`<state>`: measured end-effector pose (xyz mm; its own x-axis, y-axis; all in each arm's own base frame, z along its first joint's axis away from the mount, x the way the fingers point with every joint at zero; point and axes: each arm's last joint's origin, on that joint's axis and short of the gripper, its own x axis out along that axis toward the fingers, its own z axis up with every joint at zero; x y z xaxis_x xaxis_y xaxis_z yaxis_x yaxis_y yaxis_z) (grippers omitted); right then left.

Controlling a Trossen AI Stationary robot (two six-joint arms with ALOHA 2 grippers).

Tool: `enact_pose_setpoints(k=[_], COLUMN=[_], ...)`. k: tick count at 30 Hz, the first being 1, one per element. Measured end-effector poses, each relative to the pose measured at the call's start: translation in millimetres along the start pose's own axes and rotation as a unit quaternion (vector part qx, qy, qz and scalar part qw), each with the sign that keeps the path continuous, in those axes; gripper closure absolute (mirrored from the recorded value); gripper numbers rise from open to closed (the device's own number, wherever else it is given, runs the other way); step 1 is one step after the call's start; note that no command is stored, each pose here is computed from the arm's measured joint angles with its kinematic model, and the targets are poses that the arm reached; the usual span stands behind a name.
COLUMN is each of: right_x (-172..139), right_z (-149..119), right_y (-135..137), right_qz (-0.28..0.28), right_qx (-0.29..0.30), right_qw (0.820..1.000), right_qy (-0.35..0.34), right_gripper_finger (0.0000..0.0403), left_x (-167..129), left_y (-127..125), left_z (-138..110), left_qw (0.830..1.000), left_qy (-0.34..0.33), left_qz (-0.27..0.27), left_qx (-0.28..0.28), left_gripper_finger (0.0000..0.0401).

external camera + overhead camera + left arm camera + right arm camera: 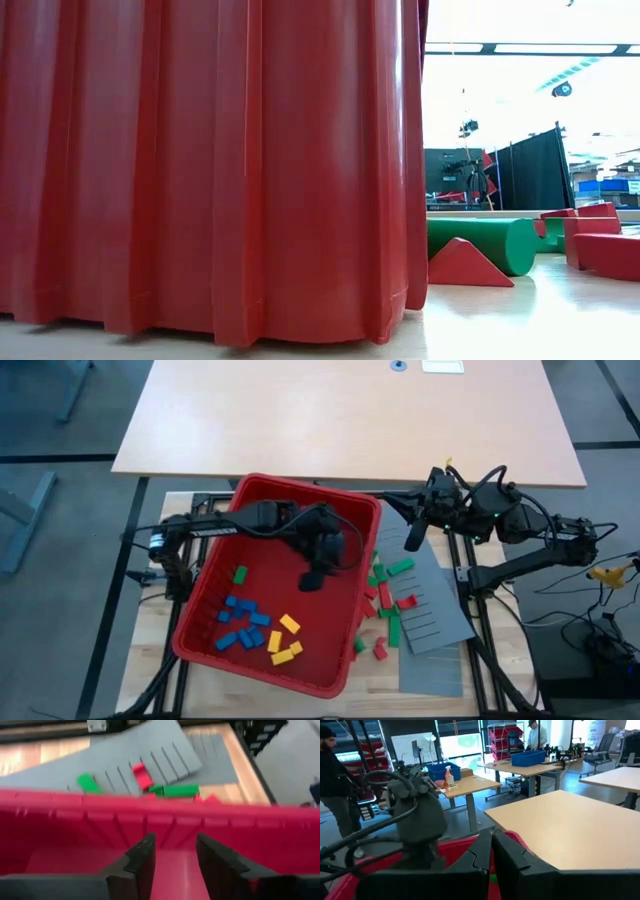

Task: Sort blocks

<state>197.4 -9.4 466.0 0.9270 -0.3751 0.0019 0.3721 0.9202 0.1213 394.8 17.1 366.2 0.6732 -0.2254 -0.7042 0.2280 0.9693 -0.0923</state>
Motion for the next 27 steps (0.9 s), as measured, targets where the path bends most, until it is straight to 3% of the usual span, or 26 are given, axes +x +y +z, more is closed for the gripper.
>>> enact_pose_setpoints(k=[11,18,27], right_x=[-1,-1,-1], right_z=[-1,-2,-4], right_y=[0,-1,-1], right_qz=[-0.001,-0.002,-0.003], right_qx=[0.003,-0.001,-0.004], right_qw=[1.0,1.0,1.0], right_qy=[0.007,0.013,0.021], right_gripper_finger=[0.0403,0.0403,0.0403], left_x=[-27,-33,-41], left_y=[1,-3,-7], left_z=[-31,-45,-51], left_qw=[0.994,0.993,0.993], left_qy=[0.108,0.119,0.116], left_qz=[-0.008,-0.012,-0.011], left_qx=[-0.018,-0.009,-0.012], left_gripper_finger=[0.0332,0.0394,0.0401])
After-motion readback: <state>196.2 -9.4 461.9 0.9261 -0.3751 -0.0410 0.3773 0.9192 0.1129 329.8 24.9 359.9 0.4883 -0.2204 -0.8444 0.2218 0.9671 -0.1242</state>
